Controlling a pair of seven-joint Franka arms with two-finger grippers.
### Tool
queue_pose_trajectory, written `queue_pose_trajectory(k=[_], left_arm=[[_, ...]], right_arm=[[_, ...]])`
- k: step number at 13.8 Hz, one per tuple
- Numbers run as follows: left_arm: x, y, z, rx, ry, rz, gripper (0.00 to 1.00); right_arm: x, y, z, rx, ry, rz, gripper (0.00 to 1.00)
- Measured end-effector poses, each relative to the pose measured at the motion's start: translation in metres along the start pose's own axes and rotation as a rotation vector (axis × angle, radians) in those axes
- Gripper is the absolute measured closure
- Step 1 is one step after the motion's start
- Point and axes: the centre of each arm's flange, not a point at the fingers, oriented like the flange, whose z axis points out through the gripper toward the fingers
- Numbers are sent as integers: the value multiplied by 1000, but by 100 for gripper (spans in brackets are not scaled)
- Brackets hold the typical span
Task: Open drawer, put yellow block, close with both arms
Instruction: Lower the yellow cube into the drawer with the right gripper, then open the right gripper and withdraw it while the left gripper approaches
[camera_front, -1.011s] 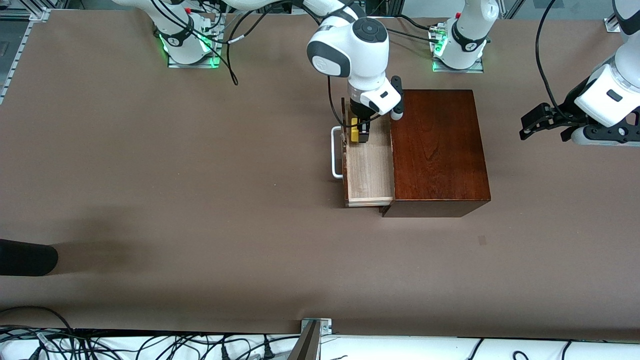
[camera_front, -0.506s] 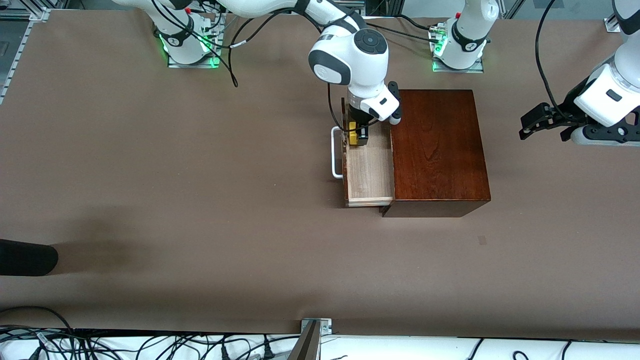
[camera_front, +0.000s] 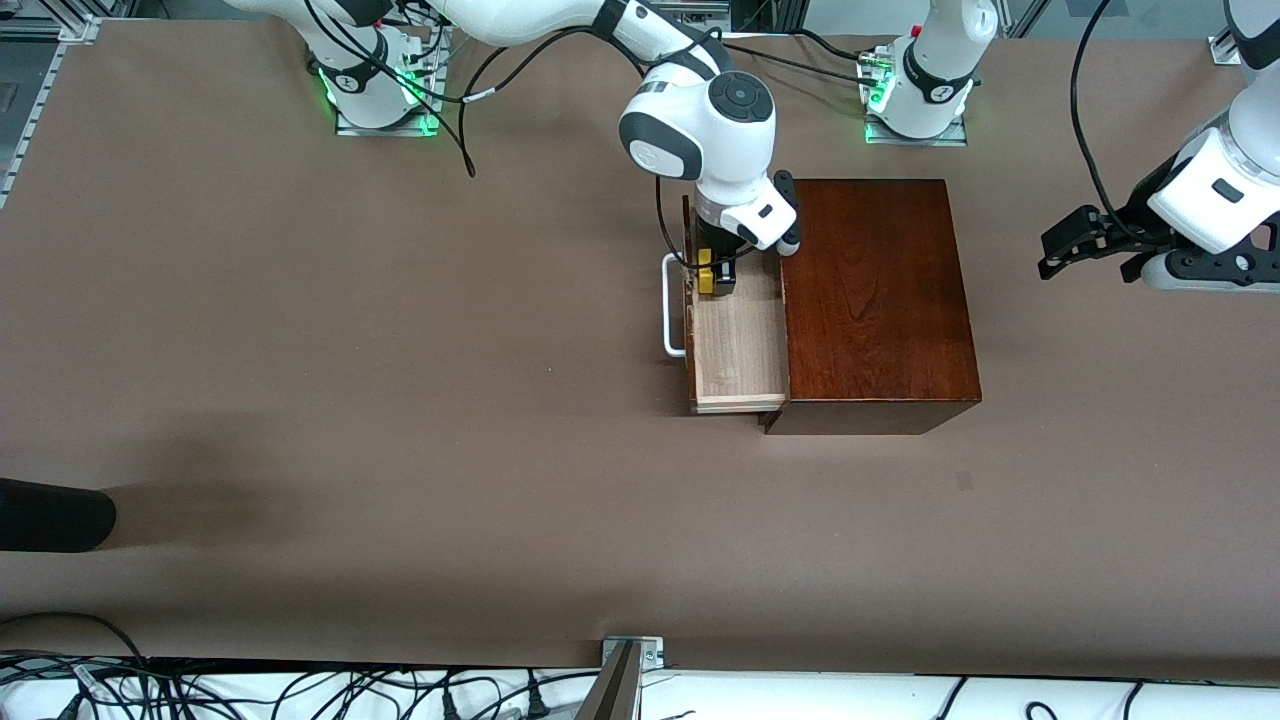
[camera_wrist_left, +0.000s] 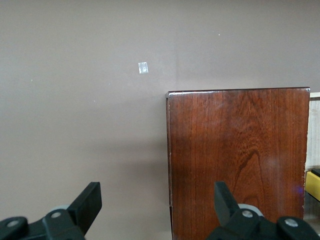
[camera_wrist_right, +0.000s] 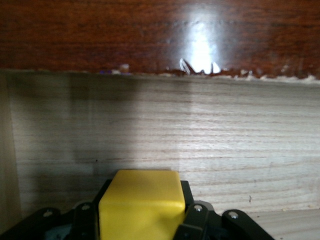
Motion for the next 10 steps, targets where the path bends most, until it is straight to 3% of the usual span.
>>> queue_pose_trajectory(k=[2,3,7,10], left_arm=[[0,0,0,0,0,0,0],[0,0,0,0,0,0,0],[0,0,0,0,-1,0,0],[0,0,0,0,-1,0,0]], right_arm=[[0,1,0,-2,2,1,44],[-2,3,1,-4,-2,4,40],[-8,14,-4,-15,1,20,1],[-2,24,-44,-34,65,47,0]])
